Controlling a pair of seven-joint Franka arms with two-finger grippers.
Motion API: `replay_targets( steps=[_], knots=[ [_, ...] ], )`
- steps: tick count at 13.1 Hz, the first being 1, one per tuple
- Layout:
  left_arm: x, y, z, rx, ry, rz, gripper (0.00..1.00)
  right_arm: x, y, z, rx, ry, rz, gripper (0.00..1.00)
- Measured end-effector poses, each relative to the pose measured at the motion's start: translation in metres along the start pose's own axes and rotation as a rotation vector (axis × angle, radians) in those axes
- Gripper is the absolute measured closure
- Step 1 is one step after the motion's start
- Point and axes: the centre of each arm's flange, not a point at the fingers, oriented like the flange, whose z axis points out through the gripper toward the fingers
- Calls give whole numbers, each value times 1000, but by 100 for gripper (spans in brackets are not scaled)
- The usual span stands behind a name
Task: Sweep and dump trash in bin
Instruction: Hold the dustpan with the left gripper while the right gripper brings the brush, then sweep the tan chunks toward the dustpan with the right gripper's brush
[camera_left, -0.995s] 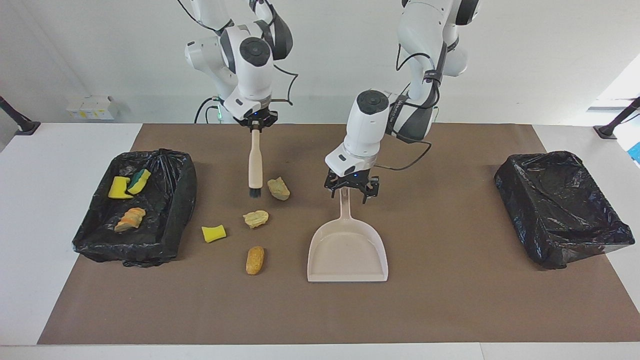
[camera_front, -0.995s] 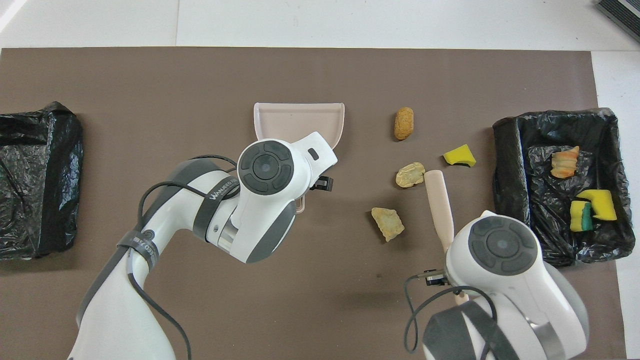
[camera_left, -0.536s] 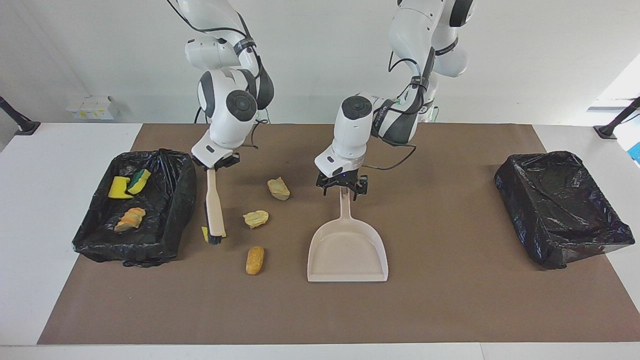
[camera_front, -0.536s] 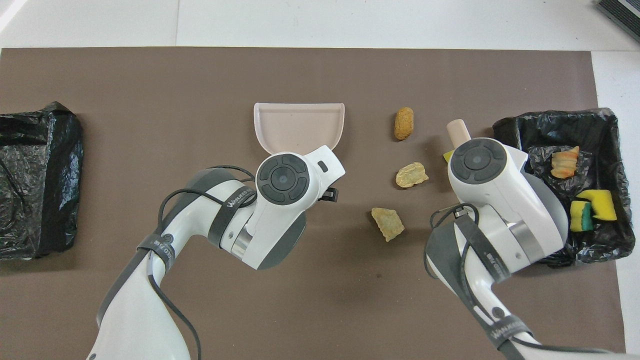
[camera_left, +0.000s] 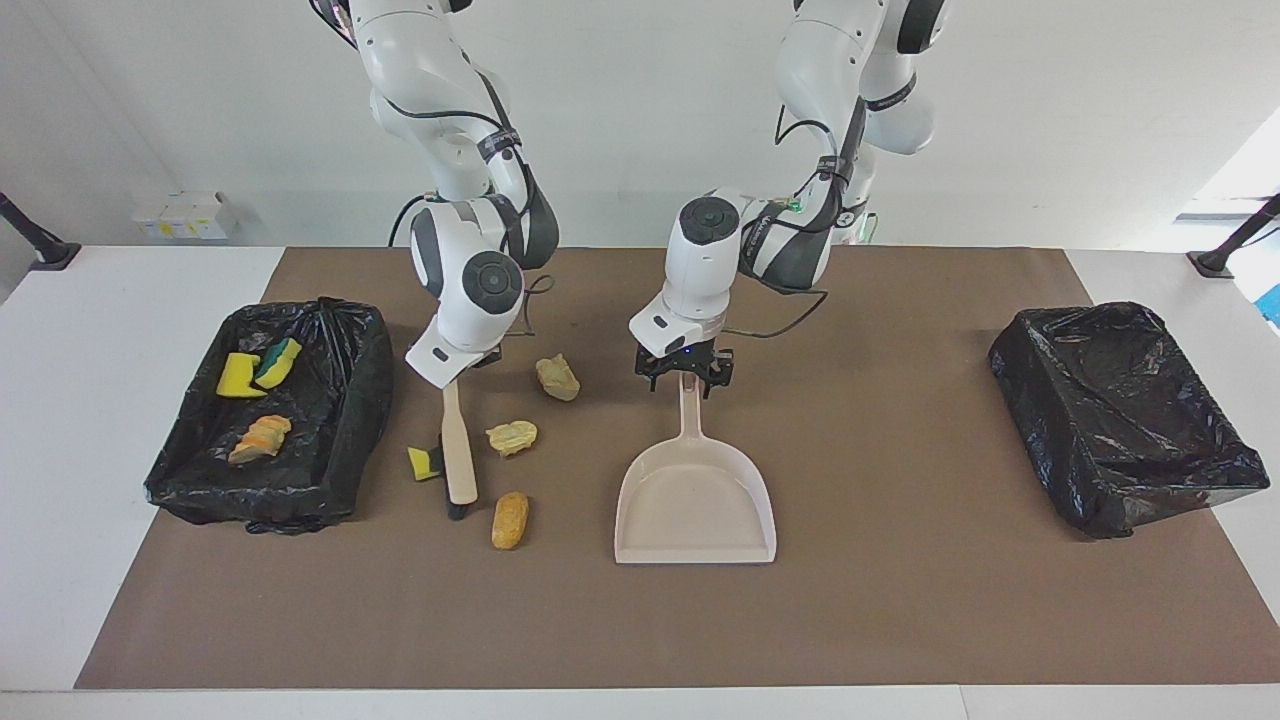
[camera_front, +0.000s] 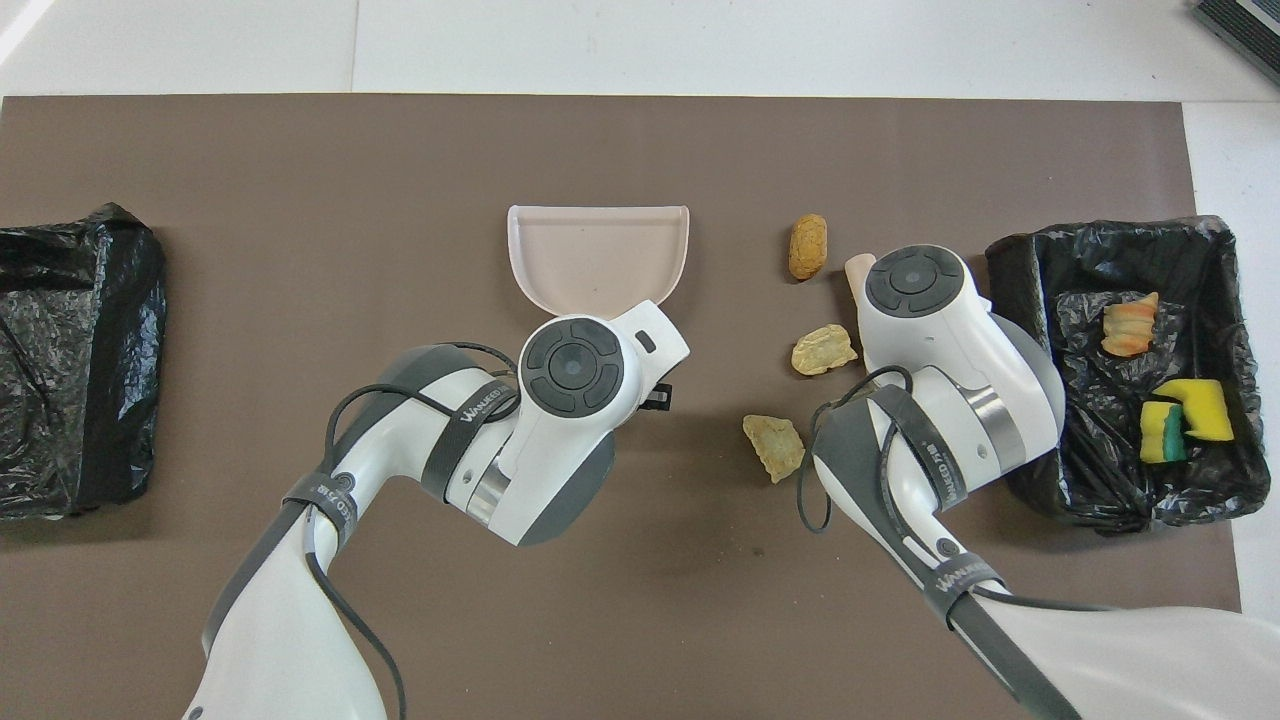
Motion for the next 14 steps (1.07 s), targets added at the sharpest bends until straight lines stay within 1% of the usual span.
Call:
replay_targets(
  steps=[1,2,3,4,5,6,8,9,11,12,13,14],
  knots=[
    [0,0,0,1,1,-2,11,-1,-8,-4,47,-7,5,74],
    [0,0,0,2,2,-2,22,-2,-15,-9,92,-11,10,74],
    [0,-1,0,2,3,-2,37,-3,-19,-18,143,-17,18,74],
    [1,-1,-1,4,6,-2,49,-5,-18,-32,209,-30,25,74],
    [2,-3,-1,13,12,3,62,-7,-11,-49,254,-40,22,74],
    [5,-5,-3,23,25,10,68,-11,5,-71,275,-43,17,74],
    [9,-9,-9,27,42,10,69,-29,49,-104,291,-38,2,74],
    [11,-10,-12,27,47,8,69,-40,67,-109,276,-39,-9,74],
    [11,-11,-12,27,47,7,69,-53,77,-94,172,-19,-30,74],
    [11,-14,-10,30,44,-6,73,-59,70,-76,101,-6,-49,74],
    [14,-24,-7,29,36,-43,80,-60,60,-60,40,11,-76,74],
    [19,-41,-4,29,28,-76,92,-53,52,-47,-20,47,-107,74]
  ],
)
